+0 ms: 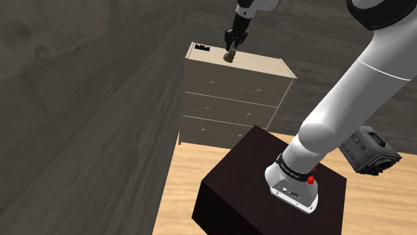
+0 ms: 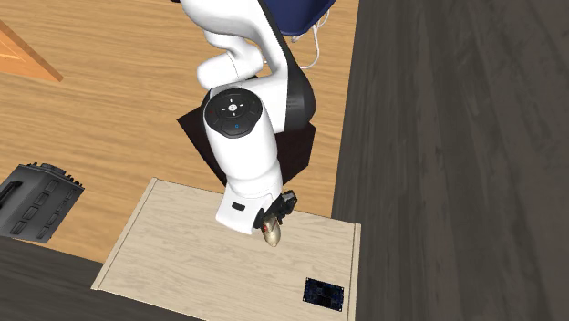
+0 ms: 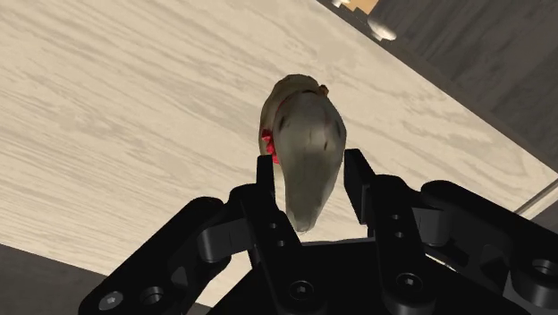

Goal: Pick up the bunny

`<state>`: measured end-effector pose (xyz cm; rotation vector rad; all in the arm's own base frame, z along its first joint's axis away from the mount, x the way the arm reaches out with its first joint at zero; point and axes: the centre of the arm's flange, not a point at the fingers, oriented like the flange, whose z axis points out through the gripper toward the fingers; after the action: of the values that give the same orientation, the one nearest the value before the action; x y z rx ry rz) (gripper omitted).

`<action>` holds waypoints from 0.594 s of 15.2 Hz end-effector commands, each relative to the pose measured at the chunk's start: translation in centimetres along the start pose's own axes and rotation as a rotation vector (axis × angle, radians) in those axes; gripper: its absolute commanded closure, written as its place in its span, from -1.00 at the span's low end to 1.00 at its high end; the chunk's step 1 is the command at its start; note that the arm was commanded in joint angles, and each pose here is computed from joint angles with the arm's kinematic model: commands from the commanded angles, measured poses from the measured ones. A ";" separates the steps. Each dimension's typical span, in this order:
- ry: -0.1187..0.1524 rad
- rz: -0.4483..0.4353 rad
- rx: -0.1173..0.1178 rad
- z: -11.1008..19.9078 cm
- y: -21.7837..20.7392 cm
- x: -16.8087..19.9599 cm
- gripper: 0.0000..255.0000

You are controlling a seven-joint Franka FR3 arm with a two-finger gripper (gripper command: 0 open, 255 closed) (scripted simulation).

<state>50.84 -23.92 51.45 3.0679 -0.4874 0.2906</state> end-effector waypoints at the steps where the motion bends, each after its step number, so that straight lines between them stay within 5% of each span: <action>1: 0.000 0.000 0.000 0.1 0.0 0.0 1.00; 9: 0.000 0.000 0.000 -0.4 0.0 0.1 1.00</action>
<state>50.89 -23.92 51.66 3.0680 -0.4873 0.2906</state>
